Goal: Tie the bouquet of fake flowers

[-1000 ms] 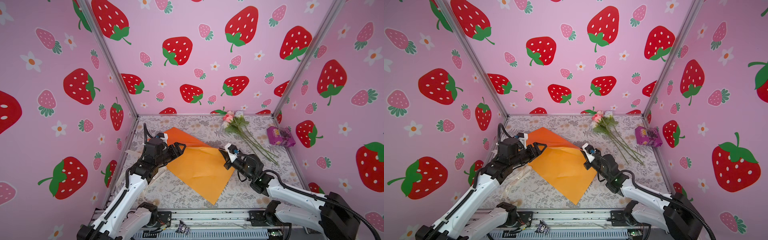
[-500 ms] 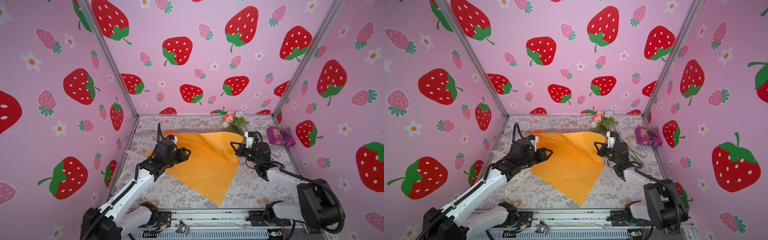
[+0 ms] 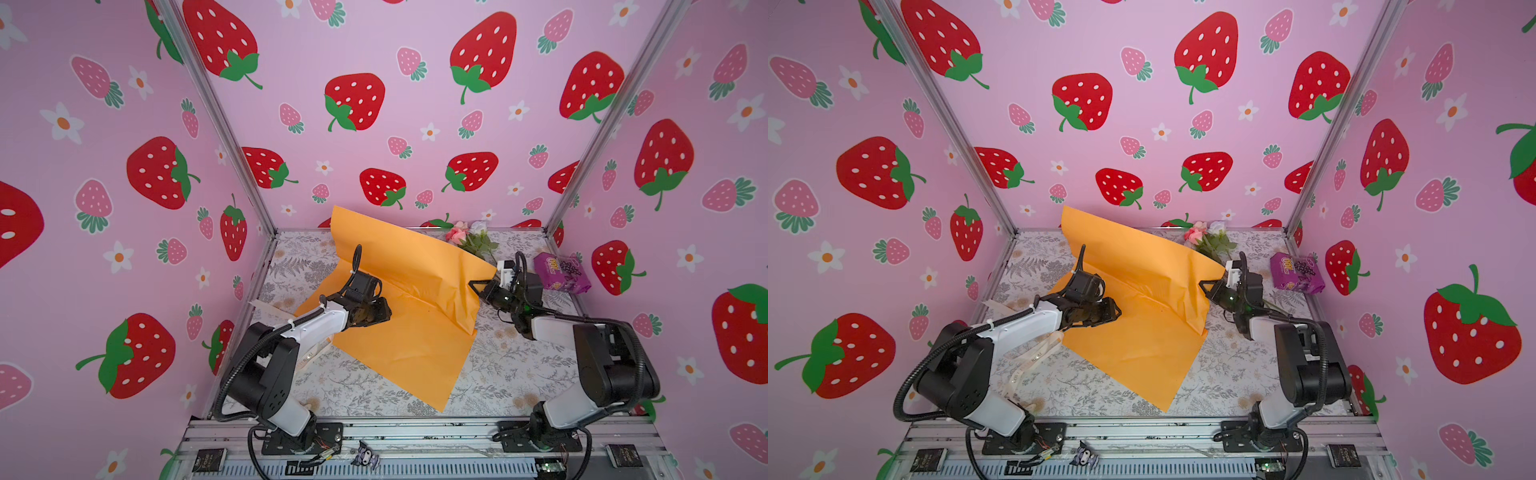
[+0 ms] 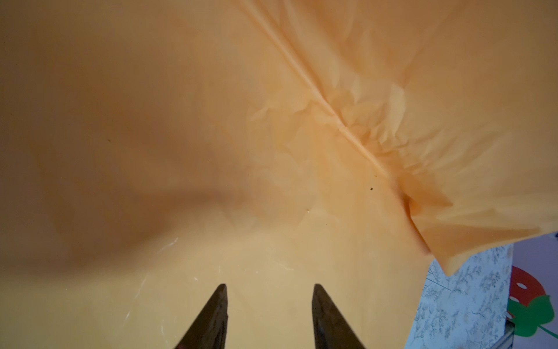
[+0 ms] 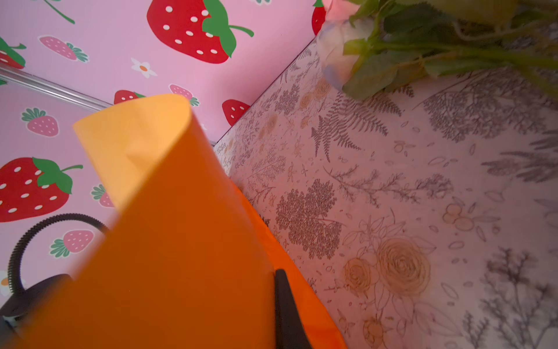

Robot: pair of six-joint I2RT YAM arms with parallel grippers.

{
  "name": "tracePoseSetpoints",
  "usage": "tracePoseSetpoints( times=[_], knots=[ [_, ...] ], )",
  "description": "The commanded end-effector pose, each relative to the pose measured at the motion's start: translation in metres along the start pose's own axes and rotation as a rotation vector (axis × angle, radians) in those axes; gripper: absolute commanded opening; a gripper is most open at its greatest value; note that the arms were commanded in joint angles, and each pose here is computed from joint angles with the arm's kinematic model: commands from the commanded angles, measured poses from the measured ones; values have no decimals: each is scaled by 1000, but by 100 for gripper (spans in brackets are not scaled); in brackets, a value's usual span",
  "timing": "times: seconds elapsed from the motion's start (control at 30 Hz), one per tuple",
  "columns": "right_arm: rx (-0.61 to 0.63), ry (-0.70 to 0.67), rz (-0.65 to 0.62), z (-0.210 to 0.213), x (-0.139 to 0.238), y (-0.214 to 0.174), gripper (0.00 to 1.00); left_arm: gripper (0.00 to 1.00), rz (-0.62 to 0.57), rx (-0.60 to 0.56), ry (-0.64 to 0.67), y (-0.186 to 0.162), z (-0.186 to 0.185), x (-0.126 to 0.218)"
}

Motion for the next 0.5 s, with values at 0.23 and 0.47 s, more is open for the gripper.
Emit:
tracePoseSetpoints(
  times=[0.23,0.47],
  knots=[
    [15,-56,83,-16,-33,31,0,39,28,26,191,-19,35,-16],
    [7,-253,91,-50,-40,28,1,39,76,125,211,-34,75,-13]
  ],
)
Point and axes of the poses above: each gripper's point midway between its finger pads, its own x axis back along the fingers, its own z axis along the line the jaws close on, y = z × x, the point moved 8 cm from there along x, back along the fingers, and after that the axes turned 4 degrees about -x, right-handed, at the moved point
